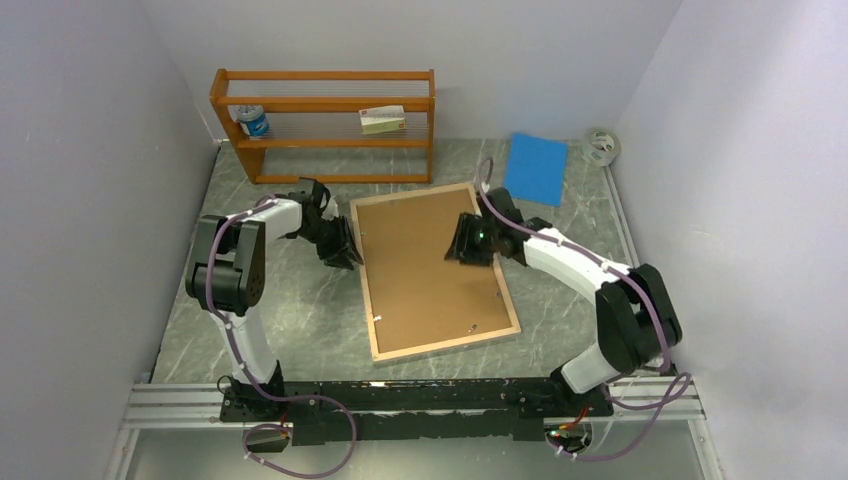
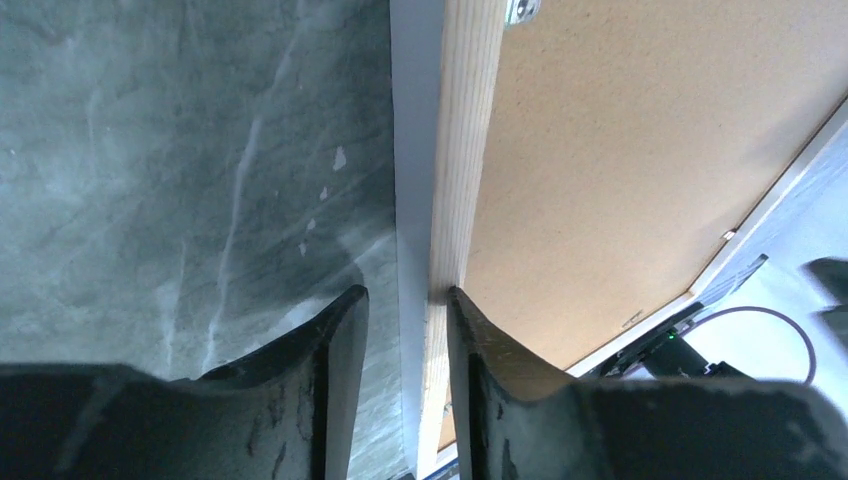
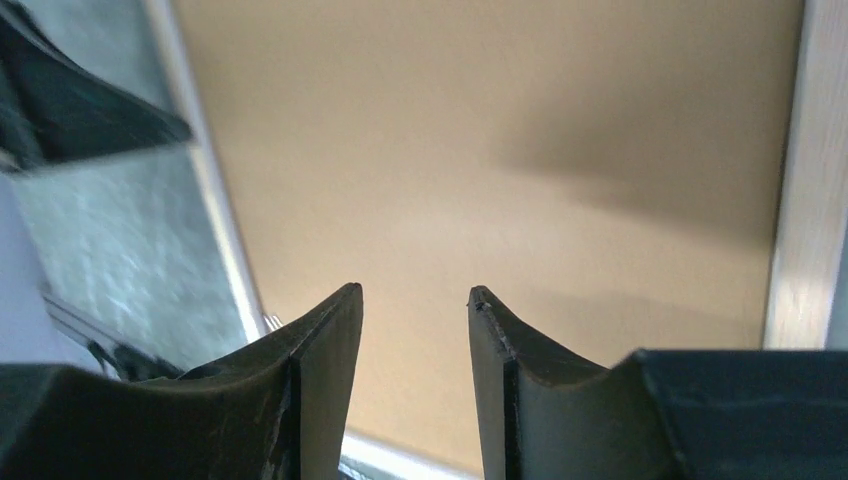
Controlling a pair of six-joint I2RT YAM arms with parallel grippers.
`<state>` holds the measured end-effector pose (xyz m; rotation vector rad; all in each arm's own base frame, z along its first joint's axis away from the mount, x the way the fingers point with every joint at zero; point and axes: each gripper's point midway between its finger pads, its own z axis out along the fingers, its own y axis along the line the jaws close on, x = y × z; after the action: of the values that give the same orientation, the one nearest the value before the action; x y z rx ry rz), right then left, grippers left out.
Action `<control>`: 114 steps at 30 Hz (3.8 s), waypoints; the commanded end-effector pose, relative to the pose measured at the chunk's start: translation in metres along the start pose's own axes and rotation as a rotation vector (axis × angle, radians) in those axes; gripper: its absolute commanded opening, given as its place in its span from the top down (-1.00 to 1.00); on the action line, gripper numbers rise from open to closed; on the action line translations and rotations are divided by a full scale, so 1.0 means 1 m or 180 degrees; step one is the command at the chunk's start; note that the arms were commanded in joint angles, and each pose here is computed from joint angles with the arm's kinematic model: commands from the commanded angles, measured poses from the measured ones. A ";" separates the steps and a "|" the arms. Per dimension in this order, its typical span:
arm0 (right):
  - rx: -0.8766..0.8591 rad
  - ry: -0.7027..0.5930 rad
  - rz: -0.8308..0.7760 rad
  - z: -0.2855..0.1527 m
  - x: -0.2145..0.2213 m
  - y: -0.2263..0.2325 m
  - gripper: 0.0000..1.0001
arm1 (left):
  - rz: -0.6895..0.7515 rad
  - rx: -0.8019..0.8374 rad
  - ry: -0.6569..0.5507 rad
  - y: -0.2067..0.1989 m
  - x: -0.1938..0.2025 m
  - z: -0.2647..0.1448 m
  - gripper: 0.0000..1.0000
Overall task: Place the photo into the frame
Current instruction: Install the photo frame at the center of the board.
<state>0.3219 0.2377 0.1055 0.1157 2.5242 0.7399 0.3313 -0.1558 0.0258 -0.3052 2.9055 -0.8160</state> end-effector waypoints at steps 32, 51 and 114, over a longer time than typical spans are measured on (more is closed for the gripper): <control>0.0822 0.1237 0.0020 -0.036 0.168 -0.076 0.36 | -0.0634 0.0083 -0.0095 0.007 0.014 0.014 0.62; 0.1193 0.1388 -0.0092 -0.054 0.177 -0.100 0.34 | -0.0950 -0.0215 -0.0087 0.027 0.023 0.025 0.95; 0.1706 0.0082 0.0424 -0.064 0.037 -0.130 -0.28 | -0.0642 0.0127 -0.0133 -0.005 0.011 0.007 0.20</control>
<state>0.2474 0.1078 0.0631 0.3995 2.7557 0.0973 0.3244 -0.1679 0.0245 -0.6792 2.8344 -0.9492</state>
